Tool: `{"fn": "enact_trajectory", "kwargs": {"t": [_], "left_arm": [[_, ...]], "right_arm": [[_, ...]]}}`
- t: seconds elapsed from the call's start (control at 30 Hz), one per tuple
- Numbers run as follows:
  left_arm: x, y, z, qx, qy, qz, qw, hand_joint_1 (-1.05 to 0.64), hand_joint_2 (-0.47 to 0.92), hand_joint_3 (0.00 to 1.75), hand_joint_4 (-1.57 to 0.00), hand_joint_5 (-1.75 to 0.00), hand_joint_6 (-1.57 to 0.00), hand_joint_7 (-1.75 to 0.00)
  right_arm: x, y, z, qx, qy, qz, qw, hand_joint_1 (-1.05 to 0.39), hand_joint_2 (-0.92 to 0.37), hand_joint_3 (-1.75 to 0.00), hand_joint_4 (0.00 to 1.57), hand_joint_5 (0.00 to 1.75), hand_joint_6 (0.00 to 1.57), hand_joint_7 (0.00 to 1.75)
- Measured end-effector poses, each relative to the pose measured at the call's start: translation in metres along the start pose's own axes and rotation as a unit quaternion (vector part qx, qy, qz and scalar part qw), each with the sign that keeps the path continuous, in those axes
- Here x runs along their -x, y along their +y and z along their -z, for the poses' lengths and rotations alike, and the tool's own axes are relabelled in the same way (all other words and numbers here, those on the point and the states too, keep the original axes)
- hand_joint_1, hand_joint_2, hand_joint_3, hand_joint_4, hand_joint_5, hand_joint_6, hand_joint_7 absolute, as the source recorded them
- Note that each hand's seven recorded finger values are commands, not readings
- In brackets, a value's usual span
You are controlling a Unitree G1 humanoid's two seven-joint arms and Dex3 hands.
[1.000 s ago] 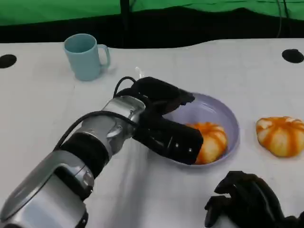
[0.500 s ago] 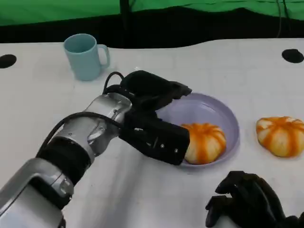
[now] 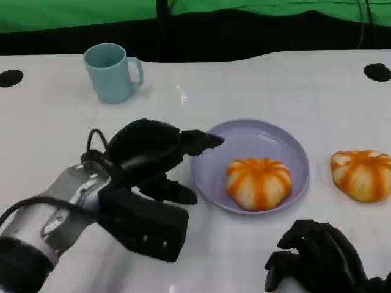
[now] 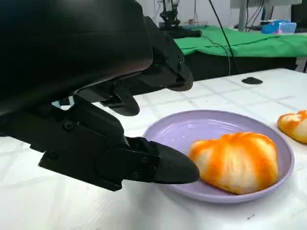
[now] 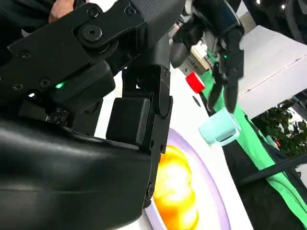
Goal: Grasp the bread from the table and place it into the plate.
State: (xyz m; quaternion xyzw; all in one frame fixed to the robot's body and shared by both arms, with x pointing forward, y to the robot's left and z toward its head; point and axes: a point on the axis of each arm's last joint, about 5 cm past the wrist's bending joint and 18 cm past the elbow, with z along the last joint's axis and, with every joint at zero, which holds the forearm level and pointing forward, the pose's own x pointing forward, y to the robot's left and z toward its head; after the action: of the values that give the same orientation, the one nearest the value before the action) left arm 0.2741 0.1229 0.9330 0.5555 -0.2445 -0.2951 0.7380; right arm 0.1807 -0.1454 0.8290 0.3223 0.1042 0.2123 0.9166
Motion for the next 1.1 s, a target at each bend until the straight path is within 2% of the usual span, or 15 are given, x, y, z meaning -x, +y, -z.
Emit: {"fn": "enact_trajectory", "kwargs": {"t": [0.07,0.2,0.4,0.5,0.53,0.57,0.67,0.77,0.8,0.83,0.9,0.97,1.03,1.1], "left_arm": [[0.012,-0.003,-0.002,0.008,-0.001,-0.009,1.0,-0.7,0.92,0.34,-0.61,-0.22,-0.46,-0.05],[0.036,-0.018,-0.003,0.037,0.004,-0.03,0.999,-0.6,0.92,0.32,-0.67,-0.25,-0.54,-0.07],[0.061,-0.036,-0.002,0.09,0.007,-0.114,0.989,-0.51,0.92,0.3,-0.82,-0.31,-0.72,-0.13],[0.068,-0.047,-0.005,0.134,0.009,-0.16,0.978,-0.48,0.92,0.3,-0.9,-0.4,-0.82,-0.13],[0.07,-0.051,-0.006,0.149,0.01,-0.167,0.975,-0.48,0.92,0.33,-0.88,-0.58,-0.87,-0.13],[0.072,-0.054,-0.007,0.167,0.012,-0.175,0.97,-0.49,0.92,0.37,-0.81,-0.84,-0.92,-0.13],[0.078,-0.065,-0.011,0.22,0.026,-0.202,0.954,-0.5,0.92,0.41,-0.77,-1.03,-0.97,-0.15],[0.08,-0.069,-0.012,0.263,0.031,-0.217,0.94,-0.54,0.92,0.47,-0.79,-1.19,-1.03,-0.26],[0.082,-0.071,-0.012,0.283,0.033,-0.221,0.933,-0.55,0.92,0.46,-0.77,-1.31,-0.97,-0.46],[0.083,-0.074,-0.013,0.31,0.035,-0.225,0.923,-0.56,0.92,0.46,-0.76,-1.38,-0.84,-0.76],[0.084,-0.08,-0.017,0.369,0.041,-0.233,0.899,-0.57,0.92,0.46,-0.75,-1.41,-0.77,-0.92],[0.085,-0.085,-0.02,0.407,0.043,-0.236,0.881,-0.59,0.92,0.51,-0.73,-1.68,-0.59,-1.49],[0.086,-0.089,-0.022,0.446,0.062,-0.244,0.859,-0.59,0.92,0.53,-0.74,-1.73,-0.54,-1.66],[0.089,-0.094,-0.023,0.475,0.085,-0.24,0.842,-0.59,0.92,0.54,-0.76,-1.74,-0.52,-1.73]], "right_arm": [[0.0,-0.0001,0.0,-0.002,0.0,0.0,1.0,-1.03,-0.72,0.0,1.57,0.74,1.57,0.36],[0.001,-0.0004,0.0,-0.004,-0.001,0.001,1.0,-1.04,-0.73,0.0,1.57,0.74,1.57,0.36],[0.001,-0.0004,0.0,-0.004,-0.001,-0.002,1.0,-1.03,-0.73,0.0,1.57,0.72,1.57,0.34],[0.001,-0.0006,0.0,-0.004,-0.001,-0.001,1.0,-1.03,-0.72,0.0,1.57,0.71,1.57,0.34],[0.001,-0.0006,0.0,-0.004,-0.001,-0.001,1.0,-1.03,-0.72,0.0,1.57,0.71,1.57,0.34],[0.001,-0.0006,0.0,-0.004,-0.001,-0.001,1.0,-1.03,-0.72,0.0,1.57,0.71,1.57,0.34],[0.001,-0.0008,0.0,-0.004,-0.001,-0.001,1.0,-1.03,-0.72,0.0,1.57,0.71,1.57,0.34],[0.001,-0.0007,0.0,-0.005,0.0,-0.001,1.0,-1.02,-0.72,0.0,1.57,0.71,1.57,0.34],[0.001,-0.0007,0.0,-0.005,0.001,-0.001,1.0,-1.02,-0.72,0.0,1.57,0.71,1.57,0.34],[0.001,-0.0008,0.0,-0.006,0.001,-0.001,1.0,-1.02,-0.72,0.0,1.57,0.71,1.57,0.34],[0.001,-0.0009,0.0,-0.006,0.001,-0.001,1.0,-1.02,-0.72,0.0,1.57,0.71,1.57,0.34],[0.001,-0.0008,0.0,-0.006,0.001,-0.001,1.0,-1.02,-0.73,-0.01,1.57,0.71,1.57,0.35],[0.001,-0.0008,0.0,-0.006,0.001,-0.002,1.0,-1.02,-0.73,-0.01,1.57,0.72,1.57,0.35],[0.001,-0.001,-0.001,-0.005,0.001,-0.001,1.0,-1.02,-0.73,0.0,1.57,0.72,1.57,0.35]]}}
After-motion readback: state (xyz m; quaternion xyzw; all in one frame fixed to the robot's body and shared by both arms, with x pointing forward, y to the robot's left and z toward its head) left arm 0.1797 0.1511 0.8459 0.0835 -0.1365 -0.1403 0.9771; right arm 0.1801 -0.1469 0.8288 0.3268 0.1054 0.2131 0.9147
